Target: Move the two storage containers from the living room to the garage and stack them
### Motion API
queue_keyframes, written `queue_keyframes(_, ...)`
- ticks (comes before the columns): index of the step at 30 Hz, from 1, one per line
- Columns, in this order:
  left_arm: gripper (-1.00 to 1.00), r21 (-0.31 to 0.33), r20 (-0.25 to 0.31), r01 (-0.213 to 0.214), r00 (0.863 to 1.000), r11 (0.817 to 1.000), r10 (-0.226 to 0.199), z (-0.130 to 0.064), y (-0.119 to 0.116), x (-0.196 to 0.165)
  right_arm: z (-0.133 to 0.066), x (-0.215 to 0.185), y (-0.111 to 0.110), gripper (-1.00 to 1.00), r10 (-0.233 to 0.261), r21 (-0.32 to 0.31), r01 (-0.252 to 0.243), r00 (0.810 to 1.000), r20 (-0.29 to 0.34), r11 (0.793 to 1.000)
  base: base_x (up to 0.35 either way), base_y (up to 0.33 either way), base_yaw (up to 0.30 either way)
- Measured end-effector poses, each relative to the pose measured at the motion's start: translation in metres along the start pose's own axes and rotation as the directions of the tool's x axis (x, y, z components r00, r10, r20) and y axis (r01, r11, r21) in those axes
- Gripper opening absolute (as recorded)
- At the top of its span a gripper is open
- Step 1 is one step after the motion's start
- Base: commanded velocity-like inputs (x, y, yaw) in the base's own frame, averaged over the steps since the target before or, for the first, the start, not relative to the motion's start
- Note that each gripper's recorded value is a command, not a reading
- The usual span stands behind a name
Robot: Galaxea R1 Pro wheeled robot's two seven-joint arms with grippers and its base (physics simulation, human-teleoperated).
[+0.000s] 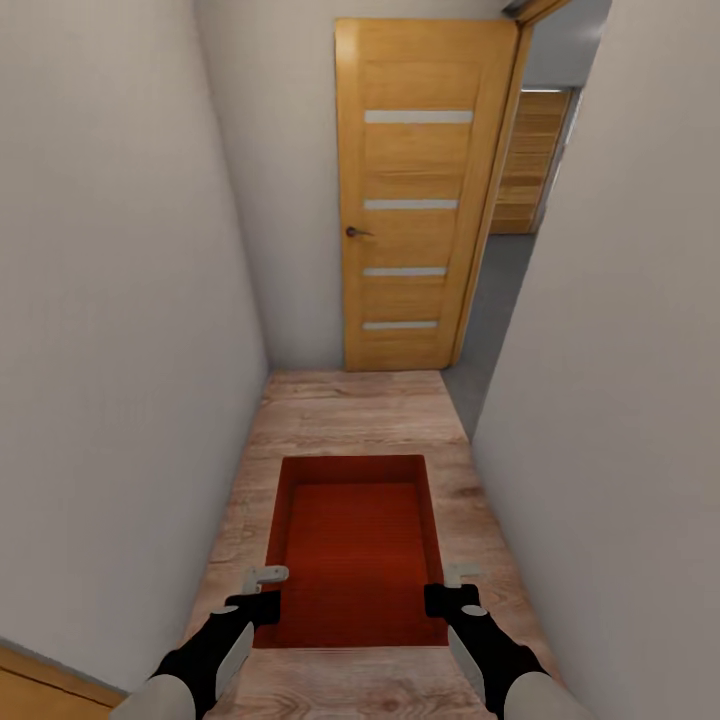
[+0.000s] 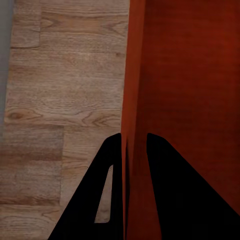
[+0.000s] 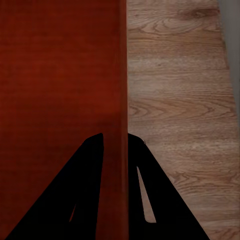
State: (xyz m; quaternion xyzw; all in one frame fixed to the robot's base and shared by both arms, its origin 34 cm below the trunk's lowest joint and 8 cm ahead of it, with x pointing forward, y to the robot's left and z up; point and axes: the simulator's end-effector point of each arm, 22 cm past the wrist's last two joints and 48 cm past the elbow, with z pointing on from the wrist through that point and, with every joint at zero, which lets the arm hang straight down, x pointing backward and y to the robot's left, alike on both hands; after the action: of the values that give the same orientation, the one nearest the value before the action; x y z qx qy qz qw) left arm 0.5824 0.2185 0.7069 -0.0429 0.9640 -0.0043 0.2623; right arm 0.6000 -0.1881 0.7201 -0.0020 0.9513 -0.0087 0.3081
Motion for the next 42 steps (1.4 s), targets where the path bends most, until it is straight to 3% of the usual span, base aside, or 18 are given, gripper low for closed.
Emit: queue_keyframes(42, -1.00, 0.000, 0.000, 0.001, 1.000, 1.000, -0.001, 0.0000, -0.0002, 0.0001, 0.0000, -0.0002, -0.0001, -1.00, -0.001, 0.000, 0.001, 1.000, 0.000, 1.000, 0.338, 0.001, 0.000)
